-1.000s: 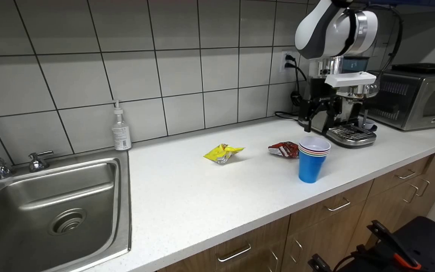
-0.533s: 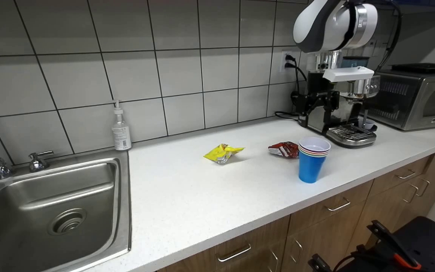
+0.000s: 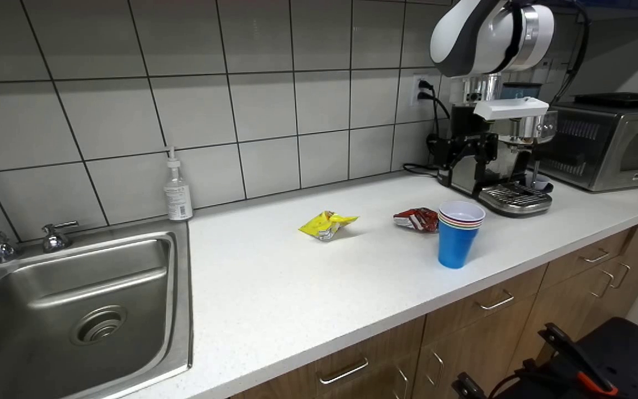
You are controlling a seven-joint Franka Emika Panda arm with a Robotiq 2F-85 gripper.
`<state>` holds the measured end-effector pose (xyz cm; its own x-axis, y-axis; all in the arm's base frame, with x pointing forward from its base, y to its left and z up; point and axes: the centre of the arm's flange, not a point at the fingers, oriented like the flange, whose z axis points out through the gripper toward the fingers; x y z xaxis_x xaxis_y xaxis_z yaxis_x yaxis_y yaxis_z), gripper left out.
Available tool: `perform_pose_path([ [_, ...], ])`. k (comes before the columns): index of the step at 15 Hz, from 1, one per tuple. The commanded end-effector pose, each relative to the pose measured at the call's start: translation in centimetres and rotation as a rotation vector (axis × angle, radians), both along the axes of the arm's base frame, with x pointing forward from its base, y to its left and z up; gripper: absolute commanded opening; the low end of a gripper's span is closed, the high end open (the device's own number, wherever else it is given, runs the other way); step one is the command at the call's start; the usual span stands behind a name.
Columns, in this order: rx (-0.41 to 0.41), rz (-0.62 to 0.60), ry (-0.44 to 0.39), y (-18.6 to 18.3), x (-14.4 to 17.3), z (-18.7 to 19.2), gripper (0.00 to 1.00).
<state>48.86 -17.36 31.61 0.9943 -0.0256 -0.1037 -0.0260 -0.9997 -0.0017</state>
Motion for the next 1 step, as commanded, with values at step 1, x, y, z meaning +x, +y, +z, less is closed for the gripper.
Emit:
perform_pose_path([
  [1,0.000,0.000,0.000,0.00,0.00,0.00,1.00],
])
